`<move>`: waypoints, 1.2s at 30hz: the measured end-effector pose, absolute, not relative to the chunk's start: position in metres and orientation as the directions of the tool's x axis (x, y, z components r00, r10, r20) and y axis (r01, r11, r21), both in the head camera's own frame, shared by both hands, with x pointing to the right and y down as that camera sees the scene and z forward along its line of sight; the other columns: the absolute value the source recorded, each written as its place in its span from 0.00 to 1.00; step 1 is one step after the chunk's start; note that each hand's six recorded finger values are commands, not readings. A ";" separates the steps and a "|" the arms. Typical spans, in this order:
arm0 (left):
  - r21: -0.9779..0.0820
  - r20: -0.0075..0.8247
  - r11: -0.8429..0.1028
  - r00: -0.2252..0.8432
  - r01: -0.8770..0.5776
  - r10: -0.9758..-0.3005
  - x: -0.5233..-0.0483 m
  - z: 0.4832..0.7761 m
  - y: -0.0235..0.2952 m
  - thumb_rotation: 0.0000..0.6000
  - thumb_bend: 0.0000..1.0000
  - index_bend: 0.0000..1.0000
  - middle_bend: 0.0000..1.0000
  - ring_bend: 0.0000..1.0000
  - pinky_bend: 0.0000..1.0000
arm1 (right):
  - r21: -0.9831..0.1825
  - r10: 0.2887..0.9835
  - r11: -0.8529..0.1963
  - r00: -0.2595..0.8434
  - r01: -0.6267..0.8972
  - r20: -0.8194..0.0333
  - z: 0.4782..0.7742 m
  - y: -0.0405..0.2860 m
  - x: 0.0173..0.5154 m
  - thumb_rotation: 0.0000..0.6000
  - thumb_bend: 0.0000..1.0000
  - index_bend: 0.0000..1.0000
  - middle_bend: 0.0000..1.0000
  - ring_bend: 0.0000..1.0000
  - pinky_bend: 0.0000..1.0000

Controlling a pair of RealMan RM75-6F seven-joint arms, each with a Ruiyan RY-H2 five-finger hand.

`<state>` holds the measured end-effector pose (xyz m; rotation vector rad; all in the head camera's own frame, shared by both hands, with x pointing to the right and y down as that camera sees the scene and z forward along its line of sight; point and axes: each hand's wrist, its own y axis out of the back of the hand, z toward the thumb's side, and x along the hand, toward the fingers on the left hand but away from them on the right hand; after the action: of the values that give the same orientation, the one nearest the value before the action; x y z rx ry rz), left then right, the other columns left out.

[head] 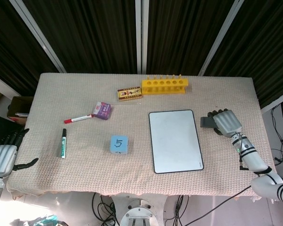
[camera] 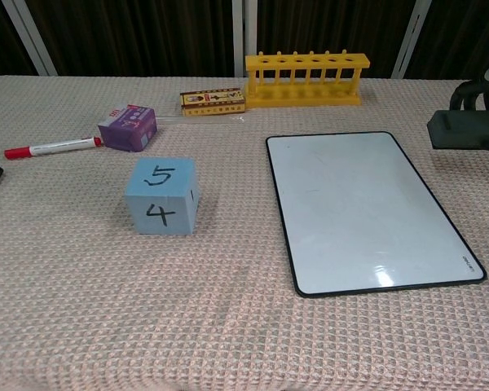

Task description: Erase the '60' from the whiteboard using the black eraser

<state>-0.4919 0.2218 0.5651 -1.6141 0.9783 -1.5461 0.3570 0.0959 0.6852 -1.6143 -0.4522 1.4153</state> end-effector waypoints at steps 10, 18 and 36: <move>-0.873 0.485 -0.484 0.004 -0.051 -0.875 -0.492 0.563 0.222 0.75 0.13 0.08 0.06 0.10 0.20 | -0.778 0.736 -0.549 0.265 -0.304 -0.623 0.716 0.109 0.361 1.00 0.21 0.22 0.30 0.23 0.30; -0.875 0.481 -0.481 0.004 -0.055 -0.877 -0.492 0.562 0.222 0.75 0.13 0.08 0.06 0.10 0.20 | -0.767 0.728 -0.576 0.248 -0.283 -0.639 0.712 0.112 0.363 1.00 0.09 0.00 0.00 0.00 0.00; -0.898 0.438 -0.437 -0.002 -0.059 -0.899 -0.495 0.555 0.223 0.75 0.13 0.08 0.06 0.10 0.20 | -0.917 0.920 -0.375 0.066 -0.139 -0.386 0.608 0.181 0.445 1.00 0.09 0.00 0.00 0.00 0.00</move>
<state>-0.4955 0.2229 0.5545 -1.5747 1.0142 -1.5200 0.4450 0.1809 0.6078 -1.4330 -0.8363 1.4715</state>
